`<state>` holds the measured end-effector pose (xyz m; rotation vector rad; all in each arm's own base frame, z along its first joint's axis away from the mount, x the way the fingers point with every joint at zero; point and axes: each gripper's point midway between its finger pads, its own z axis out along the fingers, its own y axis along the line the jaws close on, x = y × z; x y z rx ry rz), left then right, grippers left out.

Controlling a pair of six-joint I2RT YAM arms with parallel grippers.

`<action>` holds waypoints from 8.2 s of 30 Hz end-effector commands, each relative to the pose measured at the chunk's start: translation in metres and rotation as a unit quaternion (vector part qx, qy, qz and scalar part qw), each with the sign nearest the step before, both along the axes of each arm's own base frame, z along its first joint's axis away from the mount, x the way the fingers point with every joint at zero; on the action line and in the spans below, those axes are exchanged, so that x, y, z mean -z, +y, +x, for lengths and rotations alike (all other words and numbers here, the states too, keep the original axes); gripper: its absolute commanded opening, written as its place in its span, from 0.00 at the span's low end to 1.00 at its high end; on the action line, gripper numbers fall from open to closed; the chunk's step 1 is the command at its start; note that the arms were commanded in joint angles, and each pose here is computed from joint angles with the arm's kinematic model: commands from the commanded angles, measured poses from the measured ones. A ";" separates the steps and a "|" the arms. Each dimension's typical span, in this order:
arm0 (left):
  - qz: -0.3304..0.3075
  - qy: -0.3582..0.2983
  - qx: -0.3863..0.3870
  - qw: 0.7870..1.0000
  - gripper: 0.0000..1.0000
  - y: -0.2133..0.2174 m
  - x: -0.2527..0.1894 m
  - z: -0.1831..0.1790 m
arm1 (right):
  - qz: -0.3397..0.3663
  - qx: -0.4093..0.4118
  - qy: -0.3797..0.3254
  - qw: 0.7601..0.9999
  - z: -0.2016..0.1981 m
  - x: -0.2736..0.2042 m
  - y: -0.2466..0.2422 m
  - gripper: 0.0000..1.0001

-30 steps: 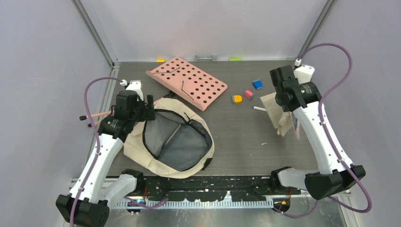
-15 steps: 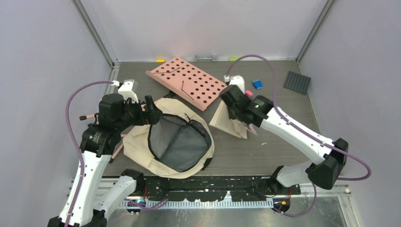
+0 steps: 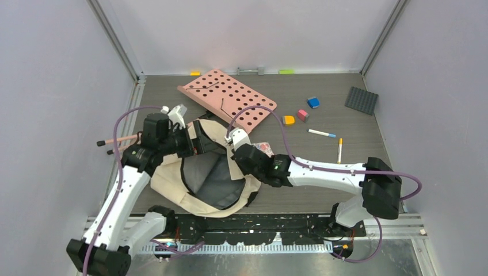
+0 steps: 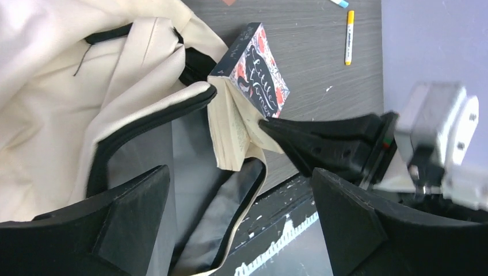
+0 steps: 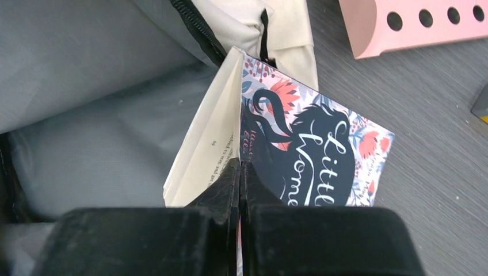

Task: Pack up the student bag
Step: Pick up the book at the corner of the board, then place the book in the student bag.

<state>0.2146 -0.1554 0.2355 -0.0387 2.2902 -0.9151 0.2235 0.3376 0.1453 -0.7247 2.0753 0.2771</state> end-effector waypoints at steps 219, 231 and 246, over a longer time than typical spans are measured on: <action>0.257 -0.329 0.092 0.904 0.00 -0.026 -0.045 0.035 | 0.574 0.164 0.159 0.787 -0.008 -0.137 0.035 0.01; 0.252 -0.324 0.108 0.905 0.00 -0.031 -0.040 0.033 | 0.543 0.237 0.182 0.785 0.025 -0.051 0.086 0.01; 0.247 -0.317 0.107 0.909 0.00 -0.033 -0.038 0.032 | 0.424 0.245 0.149 0.859 0.027 0.040 0.116 0.56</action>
